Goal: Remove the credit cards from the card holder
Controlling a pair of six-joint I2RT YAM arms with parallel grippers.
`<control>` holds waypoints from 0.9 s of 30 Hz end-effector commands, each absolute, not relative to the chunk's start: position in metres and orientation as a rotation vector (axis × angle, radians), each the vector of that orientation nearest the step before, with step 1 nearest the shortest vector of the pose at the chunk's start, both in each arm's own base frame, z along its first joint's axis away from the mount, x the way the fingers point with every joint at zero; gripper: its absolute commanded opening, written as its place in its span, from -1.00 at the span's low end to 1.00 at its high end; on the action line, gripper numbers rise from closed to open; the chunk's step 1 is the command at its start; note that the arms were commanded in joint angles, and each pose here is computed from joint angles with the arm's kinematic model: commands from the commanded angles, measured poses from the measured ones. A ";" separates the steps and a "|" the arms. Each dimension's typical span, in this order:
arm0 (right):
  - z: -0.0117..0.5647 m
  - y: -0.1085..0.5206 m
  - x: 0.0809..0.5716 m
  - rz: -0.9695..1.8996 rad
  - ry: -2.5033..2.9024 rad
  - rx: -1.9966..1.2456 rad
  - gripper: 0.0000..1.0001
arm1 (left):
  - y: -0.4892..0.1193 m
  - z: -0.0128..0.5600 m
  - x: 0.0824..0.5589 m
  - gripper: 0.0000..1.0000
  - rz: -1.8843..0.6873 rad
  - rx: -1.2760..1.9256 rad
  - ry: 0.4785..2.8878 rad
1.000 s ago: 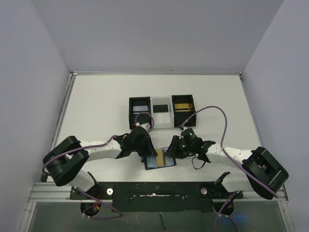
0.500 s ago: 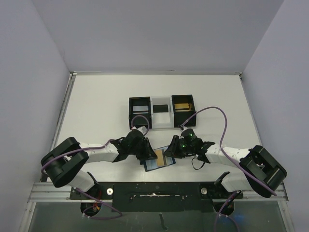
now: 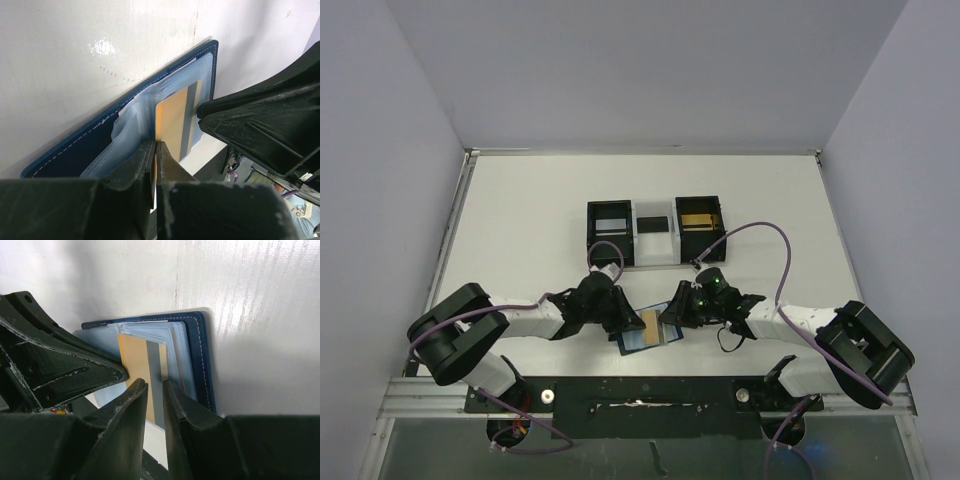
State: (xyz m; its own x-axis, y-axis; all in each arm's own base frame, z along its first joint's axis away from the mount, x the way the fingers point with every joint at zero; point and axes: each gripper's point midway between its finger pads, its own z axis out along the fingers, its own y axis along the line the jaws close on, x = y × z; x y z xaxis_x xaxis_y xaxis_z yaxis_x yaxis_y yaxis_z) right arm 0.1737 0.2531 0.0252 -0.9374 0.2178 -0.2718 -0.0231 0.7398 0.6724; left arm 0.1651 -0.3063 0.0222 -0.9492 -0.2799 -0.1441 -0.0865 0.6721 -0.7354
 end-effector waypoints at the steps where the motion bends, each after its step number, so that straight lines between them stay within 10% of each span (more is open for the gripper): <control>1: -0.007 0.227 0.154 0.840 2.728 0.182 -0.55 | -0.303 0.029 0.170 -1.00 -1.160 -0.302 2.598; 27: 0.085 0.279 0.183 1.042 2.530 -0.114 -0.46 | -0.278 0.030 0.174 -1.00 -1.036 -0.196 2.634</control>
